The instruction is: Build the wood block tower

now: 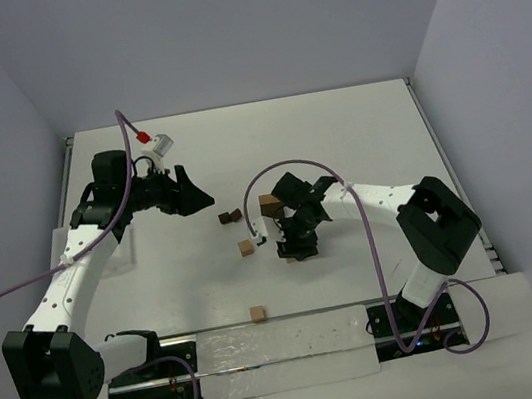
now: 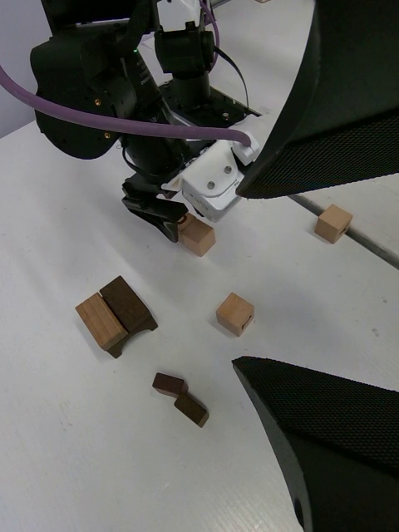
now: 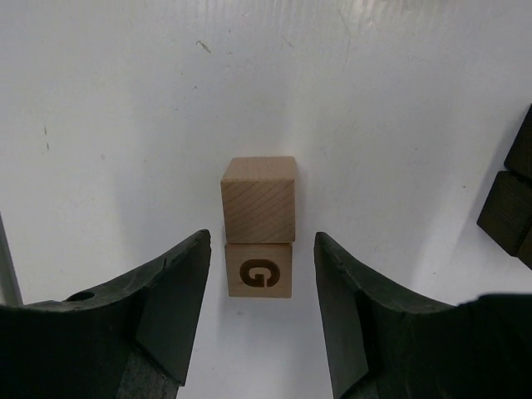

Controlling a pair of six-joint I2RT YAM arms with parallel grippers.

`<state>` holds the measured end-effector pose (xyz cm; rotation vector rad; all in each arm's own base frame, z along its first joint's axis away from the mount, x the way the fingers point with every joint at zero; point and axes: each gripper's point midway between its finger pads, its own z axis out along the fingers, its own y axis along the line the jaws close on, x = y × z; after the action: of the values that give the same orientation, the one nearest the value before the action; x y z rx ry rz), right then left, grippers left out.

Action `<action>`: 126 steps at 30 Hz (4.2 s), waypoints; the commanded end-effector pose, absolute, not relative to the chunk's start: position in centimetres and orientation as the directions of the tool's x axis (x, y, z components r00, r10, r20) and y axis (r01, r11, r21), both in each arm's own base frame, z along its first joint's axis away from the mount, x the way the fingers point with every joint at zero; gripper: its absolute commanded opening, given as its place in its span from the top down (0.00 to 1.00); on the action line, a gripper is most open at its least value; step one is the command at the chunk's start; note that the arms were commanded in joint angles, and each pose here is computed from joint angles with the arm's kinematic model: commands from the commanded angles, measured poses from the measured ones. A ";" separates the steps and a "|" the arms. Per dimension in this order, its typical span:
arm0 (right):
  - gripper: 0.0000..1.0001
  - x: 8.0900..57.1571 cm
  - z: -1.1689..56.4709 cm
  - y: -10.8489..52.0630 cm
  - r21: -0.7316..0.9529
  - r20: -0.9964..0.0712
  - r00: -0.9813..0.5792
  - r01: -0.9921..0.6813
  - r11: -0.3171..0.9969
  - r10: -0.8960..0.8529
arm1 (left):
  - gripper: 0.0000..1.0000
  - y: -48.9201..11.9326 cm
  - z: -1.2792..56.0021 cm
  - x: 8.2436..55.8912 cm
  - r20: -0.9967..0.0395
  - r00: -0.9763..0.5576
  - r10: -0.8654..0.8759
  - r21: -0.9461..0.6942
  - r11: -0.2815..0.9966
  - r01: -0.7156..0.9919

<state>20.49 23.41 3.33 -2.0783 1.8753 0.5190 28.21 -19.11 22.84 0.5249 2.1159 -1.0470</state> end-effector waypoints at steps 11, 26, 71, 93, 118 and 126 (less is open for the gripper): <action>0.44 20.6 3.4 25.0 0.018 -0.471 0.098 -0.992 -0.121 -0.876 | 0.18 -19.2 24.9 28.8 -0.794 -0.606 0.044 -0.482 0.563 0.672; 0.78 21.0 3.8 24.7 -0.016 -0.452 0.102 -0.994 -0.106 -0.886 | 0.18 -19.3 25.1 28.8 -0.795 -0.605 0.044 -0.484 0.555 0.676; 1.00 33.0 13.6 25.9 -0.148 -0.471 0.084 -0.989 -0.016 -0.878 | 0.01 -16.2 25.4 30.2 -0.774 -0.633 -0.017 -0.526 0.574 0.627; 1.00 35.9 12.0 27.4 -0.137 -0.455 0.094 -0.990 -0.035 -0.885 | 0.01 -15.8 24.6 30.3 -0.763 -0.646 -0.022 -0.541 0.570 0.619; 1.00 36.8 10.4 27.6 -0.107 -0.416 0.102 -0.992 -0.062 -0.904 | 0.01 -15.8 24.2 30.2 -0.753 -0.657 -0.022 -0.553 0.562 0.615; 1.00 36.7 9.8 27.5 -0.098 -0.414 0.097 -0.993 -0.062 -0.905 | 0.01 -15.6 23.9 30.4 -0.746 -0.665 -0.030 -0.559 0.572 0.601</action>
<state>36.05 27.37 9.08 -2.0337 1.8874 0.3515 30.24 -15.62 23.61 0.4387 2.0935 -1.0845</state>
